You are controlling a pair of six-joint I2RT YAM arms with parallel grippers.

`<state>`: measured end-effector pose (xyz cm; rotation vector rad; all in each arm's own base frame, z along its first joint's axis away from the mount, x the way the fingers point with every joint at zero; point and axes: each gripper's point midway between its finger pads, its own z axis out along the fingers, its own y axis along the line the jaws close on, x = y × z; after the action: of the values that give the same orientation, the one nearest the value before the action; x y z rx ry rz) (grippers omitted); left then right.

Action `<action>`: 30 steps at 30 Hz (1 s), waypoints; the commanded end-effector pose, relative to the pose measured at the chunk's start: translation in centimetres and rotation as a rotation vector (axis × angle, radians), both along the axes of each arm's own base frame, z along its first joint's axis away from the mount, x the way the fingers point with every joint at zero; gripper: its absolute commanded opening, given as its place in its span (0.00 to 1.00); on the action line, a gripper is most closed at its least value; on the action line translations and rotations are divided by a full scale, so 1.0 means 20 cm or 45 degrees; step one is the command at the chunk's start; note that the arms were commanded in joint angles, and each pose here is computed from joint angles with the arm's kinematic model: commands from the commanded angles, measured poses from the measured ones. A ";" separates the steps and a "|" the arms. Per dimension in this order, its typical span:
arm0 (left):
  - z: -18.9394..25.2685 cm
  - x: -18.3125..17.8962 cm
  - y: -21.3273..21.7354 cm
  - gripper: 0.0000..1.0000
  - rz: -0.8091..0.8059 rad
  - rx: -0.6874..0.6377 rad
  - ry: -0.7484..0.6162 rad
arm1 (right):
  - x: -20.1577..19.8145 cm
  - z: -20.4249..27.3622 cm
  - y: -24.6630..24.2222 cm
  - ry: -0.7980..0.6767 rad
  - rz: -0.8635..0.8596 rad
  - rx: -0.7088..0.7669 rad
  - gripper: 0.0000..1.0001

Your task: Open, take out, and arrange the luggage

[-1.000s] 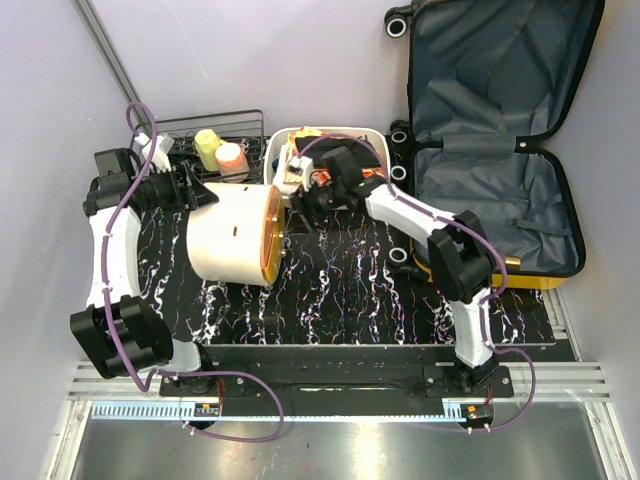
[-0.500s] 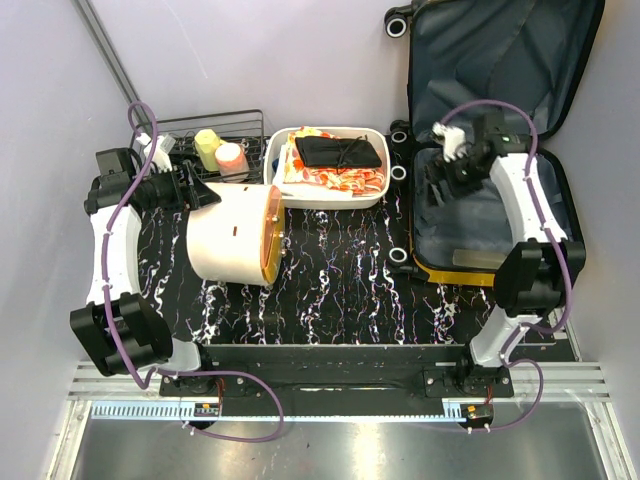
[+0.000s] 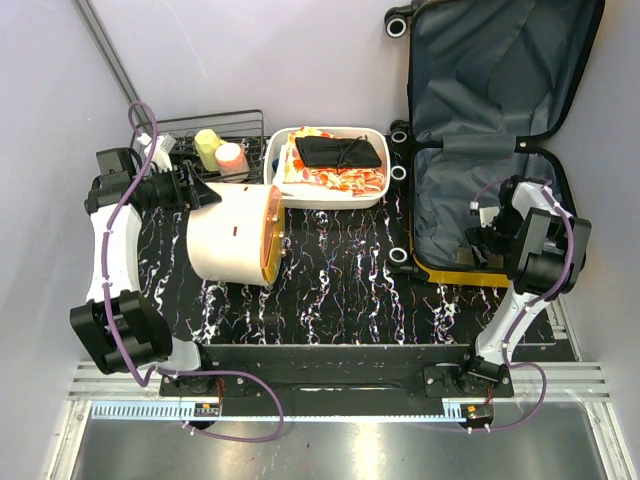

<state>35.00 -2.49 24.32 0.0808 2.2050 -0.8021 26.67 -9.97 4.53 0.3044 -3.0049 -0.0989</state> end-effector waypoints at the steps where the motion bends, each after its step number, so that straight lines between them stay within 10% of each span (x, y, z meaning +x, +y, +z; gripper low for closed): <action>1: -0.22 -0.09 -0.04 0.79 -0.045 -0.009 0.233 | 0.15 -0.13 -0.19 -0.091 -0.021 -0.195 0.79; 14: -0.24 -0.06 -0.03 0.79 -0.045 -0.012 0.247 | 0.57 0.07 0.09 -0.504 -0.065 0.264 0.21; 20: -0.24 -0.06 -0.04 0.79 -0.053 -0.016 0.245 | 0.55 0.16 0.09 -0.571 0.073 0.253 0.12; 26: -0.24 -0.06 -0.03 0.79 -0.047 -0.017 0.247 | 0.69 0.25 0.09 -0.660 -0.008 0.286 0.25; 30: -0.24 -0.07 -0.03 0.79 -0.057 -0.011 0.246 | 0.62 0.28 0.04 -0.627 0.188 0.224 0.56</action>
<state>35.75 -2.60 24.10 0.0728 2.2056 -0.8520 38.53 -8.59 8.18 0.3900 -3.4311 -0.3799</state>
